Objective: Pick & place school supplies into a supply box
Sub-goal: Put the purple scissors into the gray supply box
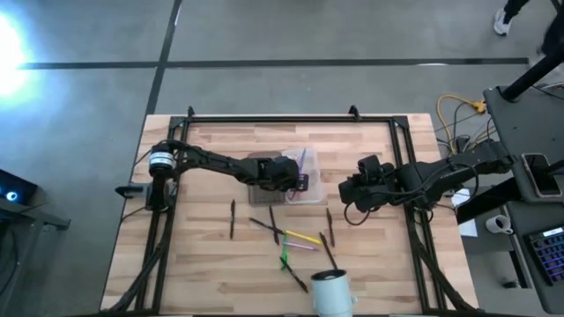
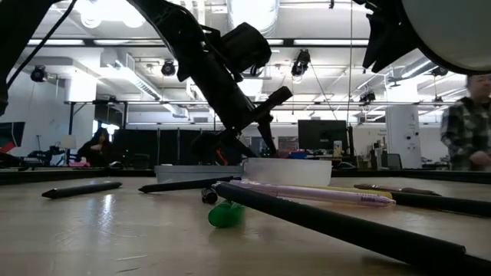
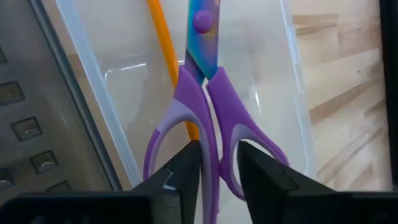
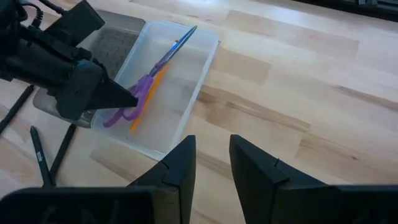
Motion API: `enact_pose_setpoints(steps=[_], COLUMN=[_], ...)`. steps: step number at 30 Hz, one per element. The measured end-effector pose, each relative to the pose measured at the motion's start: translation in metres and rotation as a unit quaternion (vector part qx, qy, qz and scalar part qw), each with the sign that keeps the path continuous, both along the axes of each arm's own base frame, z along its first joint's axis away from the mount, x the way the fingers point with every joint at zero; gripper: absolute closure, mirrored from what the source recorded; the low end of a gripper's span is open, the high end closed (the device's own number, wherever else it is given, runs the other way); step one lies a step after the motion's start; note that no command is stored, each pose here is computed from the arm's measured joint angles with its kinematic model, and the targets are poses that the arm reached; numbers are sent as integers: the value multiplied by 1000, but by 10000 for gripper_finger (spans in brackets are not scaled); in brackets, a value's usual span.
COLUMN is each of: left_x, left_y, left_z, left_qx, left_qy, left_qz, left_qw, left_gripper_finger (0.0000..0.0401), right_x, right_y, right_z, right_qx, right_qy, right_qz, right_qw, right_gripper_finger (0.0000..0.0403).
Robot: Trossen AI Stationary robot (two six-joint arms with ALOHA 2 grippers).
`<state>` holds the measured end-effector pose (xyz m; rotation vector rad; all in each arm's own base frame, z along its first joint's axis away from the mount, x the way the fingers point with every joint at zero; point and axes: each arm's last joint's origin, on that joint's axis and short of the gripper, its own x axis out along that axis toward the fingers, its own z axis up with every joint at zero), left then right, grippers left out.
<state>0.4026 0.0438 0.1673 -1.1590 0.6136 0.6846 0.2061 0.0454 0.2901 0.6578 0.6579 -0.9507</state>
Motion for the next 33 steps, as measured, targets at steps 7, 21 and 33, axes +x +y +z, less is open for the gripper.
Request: enact_pose_setpoints(steps=[7, 21, 33], left_x=[1, 15, 3], left_y=[-6, 1, 16], left_z=[-3, 19, 30], left_qx=[-1, 70, 191], left_qy=[6, -40, 105], left_qz=[-34, -87, -143], left_qw=[999, 993, 965], left_gripper_finger=[325, 361, 362], right_x=[0, 0, 6], right_y=[-1, 0, -7], right_z=[0, 0, -4], right_qx=[-11, -1, 14], right_qy=[-3, 7, 13], right_qz=[-3, 10, 4], right_qw=[1000, 1000, 1000], right_gripper_finger=[316, 322, 322])
